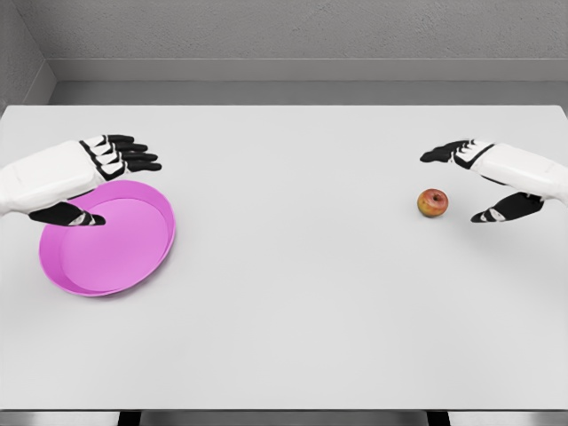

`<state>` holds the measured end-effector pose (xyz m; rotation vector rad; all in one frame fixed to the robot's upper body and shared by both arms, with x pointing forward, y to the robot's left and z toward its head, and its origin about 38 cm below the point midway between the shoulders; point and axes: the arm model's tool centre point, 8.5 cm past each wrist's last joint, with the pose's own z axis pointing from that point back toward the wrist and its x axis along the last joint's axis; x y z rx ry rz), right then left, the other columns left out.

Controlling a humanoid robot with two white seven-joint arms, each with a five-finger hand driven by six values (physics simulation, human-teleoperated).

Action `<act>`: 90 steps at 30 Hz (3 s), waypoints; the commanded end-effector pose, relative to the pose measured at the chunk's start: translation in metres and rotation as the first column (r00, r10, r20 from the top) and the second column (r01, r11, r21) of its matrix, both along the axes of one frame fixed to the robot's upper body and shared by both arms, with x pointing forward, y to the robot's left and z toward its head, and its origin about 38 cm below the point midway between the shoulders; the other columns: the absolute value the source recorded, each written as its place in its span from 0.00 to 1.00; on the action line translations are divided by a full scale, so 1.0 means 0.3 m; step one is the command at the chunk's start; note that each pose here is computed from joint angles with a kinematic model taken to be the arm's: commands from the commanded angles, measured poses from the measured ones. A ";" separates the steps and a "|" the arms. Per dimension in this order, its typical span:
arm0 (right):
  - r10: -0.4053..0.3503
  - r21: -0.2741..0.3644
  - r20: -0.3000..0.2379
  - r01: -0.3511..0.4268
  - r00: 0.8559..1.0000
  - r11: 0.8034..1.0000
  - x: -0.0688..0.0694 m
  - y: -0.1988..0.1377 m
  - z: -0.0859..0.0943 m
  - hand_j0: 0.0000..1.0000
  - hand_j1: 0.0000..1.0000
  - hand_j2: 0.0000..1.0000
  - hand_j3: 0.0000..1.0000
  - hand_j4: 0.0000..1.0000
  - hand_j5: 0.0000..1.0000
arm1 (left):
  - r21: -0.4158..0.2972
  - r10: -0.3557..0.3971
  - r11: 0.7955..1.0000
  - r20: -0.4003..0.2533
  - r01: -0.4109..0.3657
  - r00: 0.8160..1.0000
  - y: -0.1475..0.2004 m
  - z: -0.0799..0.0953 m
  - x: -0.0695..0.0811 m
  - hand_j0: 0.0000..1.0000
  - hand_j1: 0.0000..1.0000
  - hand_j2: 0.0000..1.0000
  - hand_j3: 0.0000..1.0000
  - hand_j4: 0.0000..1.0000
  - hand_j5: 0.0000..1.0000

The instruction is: Put the apple on the plate with both arms

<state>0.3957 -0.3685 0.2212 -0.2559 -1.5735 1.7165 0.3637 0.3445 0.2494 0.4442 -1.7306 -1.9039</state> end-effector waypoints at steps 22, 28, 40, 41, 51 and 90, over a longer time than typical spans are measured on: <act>-0.069 0.131 -0.124 0.085 0.990 0.988 0.026 -0.035 -0.137 1.00 1.00 1.00 1.00 1.00 1.00 | 0.004 -0.010 1.000 -0.021 0.010 1.000 -0.016 -0.014 0.002 1.00 1.00 1.00 1.00 1.00 1.00; -0.063 0.115 -0.124 0.077 0.990 0.990 0.028 -0.024 -0.144 1.00 1.00 1.00 1.00 1.00 1.00 | 0.005 -0.012 1.000 -0.022 0.012 1.000 -0.017 -0.016 0.002 1.00 1.00 1.00 1.00 1.00 1.00; -0.053 0.097 -0.110 0.063 0.993 0.993 0.058 0.042 -0.183 1.00 1.00 1.00 1.00 1.00 1.00 | 0.009 -0.022 1.000 -0.035 0.022 0.999 -0.032 -0.028 0.004 1.00 1.00 1.00 1.00 1.00 1.00; -0.055 0.094 -0.109 0.065 0.993 0.993 0.059 0.039 -0.182 1.00 1.00 1.00 1.00 1.00 1.00 | 0.009 -0.022 1.000 -0.035 0.022 0.999 -0.032 -0.028 0.004 1.00 1.00 1.00 1.00 1.00 1.00; -0.106 0.036 -0.186 0.115 0.977 0.993 0.100 -0.008 -0.260 1.00 1.00 1.00 1.00 1.00 1.00 | 0.012 -0.026 1.000 -0.039 0.026 0.999 -0.036 -0.032 0.003 1.00 1.00 1.00 1.00 1.00 1.00; -0.167 -0.022 -0.182 0.166 0.969 0.986 0.190 -0.014 -0.279 0.94 0.94 0.94 0.94 0.94 0.94 | 0.010 -0.031 0.999 -0.045 0.031 0.999 -0.044 -0.038 0.004 1.00 1.00 1.00 1.00 1.00 1.00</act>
